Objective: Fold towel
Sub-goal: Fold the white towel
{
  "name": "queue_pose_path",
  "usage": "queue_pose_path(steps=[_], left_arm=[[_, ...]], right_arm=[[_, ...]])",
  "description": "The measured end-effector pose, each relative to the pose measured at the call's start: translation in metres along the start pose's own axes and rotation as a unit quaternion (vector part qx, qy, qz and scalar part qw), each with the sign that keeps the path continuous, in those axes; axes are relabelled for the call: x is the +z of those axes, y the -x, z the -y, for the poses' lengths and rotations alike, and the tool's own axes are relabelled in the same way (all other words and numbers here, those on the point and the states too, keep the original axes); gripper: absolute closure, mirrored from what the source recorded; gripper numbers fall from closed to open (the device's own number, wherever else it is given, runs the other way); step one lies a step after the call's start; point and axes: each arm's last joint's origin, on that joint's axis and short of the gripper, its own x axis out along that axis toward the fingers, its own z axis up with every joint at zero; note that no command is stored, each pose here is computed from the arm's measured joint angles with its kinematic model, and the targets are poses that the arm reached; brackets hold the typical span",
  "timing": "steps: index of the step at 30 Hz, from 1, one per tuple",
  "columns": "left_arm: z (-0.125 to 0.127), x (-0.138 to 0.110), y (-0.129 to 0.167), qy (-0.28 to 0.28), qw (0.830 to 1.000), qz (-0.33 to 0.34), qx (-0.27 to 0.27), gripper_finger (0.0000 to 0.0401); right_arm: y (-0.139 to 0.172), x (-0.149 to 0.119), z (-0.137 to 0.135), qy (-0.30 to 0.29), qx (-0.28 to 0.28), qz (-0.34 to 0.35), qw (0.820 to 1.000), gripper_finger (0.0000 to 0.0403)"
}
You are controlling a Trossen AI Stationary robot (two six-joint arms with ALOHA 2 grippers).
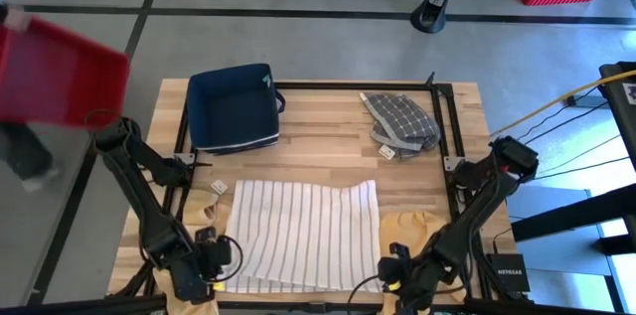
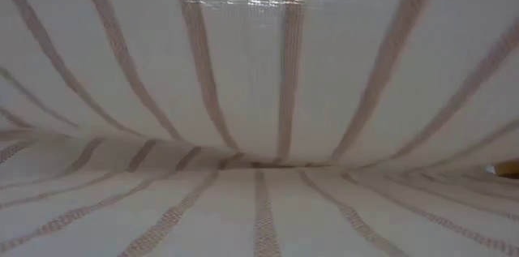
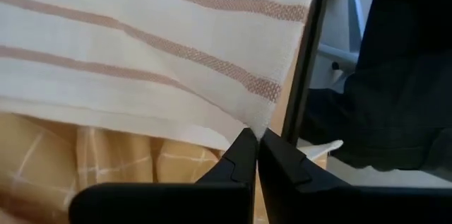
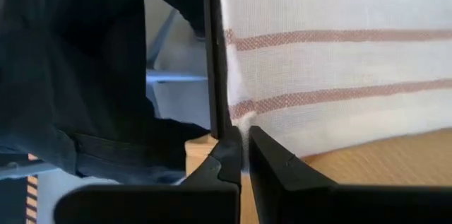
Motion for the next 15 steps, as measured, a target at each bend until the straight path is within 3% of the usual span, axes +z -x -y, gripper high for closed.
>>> queue_pose_path(steps=[15], left_arm=[[-0.008,-0.008,-0.030,-0.002,0.999,-0.018,0.046,0.0400]], right_arm=[[-0.008,-0.002,0.002,0.003,-0.015,-0.002,1.000,0.0388]])
